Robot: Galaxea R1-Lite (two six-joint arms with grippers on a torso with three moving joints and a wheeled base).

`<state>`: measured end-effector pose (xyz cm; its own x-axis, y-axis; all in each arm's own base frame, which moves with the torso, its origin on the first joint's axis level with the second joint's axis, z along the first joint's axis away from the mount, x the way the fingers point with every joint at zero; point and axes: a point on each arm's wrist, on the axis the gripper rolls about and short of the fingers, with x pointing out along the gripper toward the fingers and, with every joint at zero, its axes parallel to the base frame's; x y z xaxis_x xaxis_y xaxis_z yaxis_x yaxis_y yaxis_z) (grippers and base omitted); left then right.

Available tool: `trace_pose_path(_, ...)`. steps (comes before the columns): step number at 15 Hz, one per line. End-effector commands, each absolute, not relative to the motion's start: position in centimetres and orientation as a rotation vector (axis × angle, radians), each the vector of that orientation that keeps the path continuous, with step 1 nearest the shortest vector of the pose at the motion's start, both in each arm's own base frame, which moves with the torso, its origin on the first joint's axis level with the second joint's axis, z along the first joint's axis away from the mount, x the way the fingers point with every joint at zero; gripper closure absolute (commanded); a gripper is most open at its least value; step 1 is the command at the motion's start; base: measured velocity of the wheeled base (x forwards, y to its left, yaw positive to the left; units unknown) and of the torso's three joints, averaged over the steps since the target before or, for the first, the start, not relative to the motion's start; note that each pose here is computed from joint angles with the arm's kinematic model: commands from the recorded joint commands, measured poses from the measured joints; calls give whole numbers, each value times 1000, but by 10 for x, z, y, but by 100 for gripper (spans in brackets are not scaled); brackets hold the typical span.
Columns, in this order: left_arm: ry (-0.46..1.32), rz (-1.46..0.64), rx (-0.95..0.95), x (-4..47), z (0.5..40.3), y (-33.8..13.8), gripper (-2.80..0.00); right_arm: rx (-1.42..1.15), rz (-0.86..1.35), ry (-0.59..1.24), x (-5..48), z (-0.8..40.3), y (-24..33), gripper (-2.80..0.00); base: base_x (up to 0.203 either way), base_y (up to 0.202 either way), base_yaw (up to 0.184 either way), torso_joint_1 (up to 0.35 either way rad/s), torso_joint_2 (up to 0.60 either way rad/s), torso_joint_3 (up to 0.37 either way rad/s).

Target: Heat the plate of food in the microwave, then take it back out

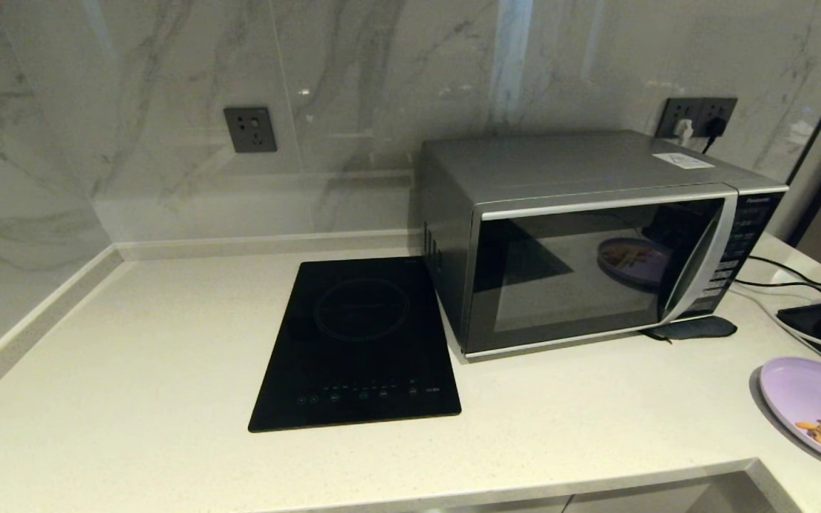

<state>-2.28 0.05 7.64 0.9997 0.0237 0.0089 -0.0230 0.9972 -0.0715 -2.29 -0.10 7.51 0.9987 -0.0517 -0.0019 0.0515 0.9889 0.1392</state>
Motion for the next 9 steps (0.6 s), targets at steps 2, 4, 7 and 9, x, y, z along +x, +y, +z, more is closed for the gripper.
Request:
trace_pose_path(2,-9,24,-72,-23,76,0,0,139,-52,0,-23,75,-1,0,0,0,0,0,0,0)
trace_pose_path(4,-9,24,-72,-23,76,0,0,139,-51,1,-23,75,-1,0,0,0,0,0,0,0)
trace_pose_path(7,-9,24,-72,-23,76,0,0,139,-52,1,-23,75,-1,0,0,0,0,0,0,0)
trace_pose_path(9,-9,24,-72,-23,76,0,0,143,-52,-1,-23,75,-1,0,0,0,0,0,0,0)
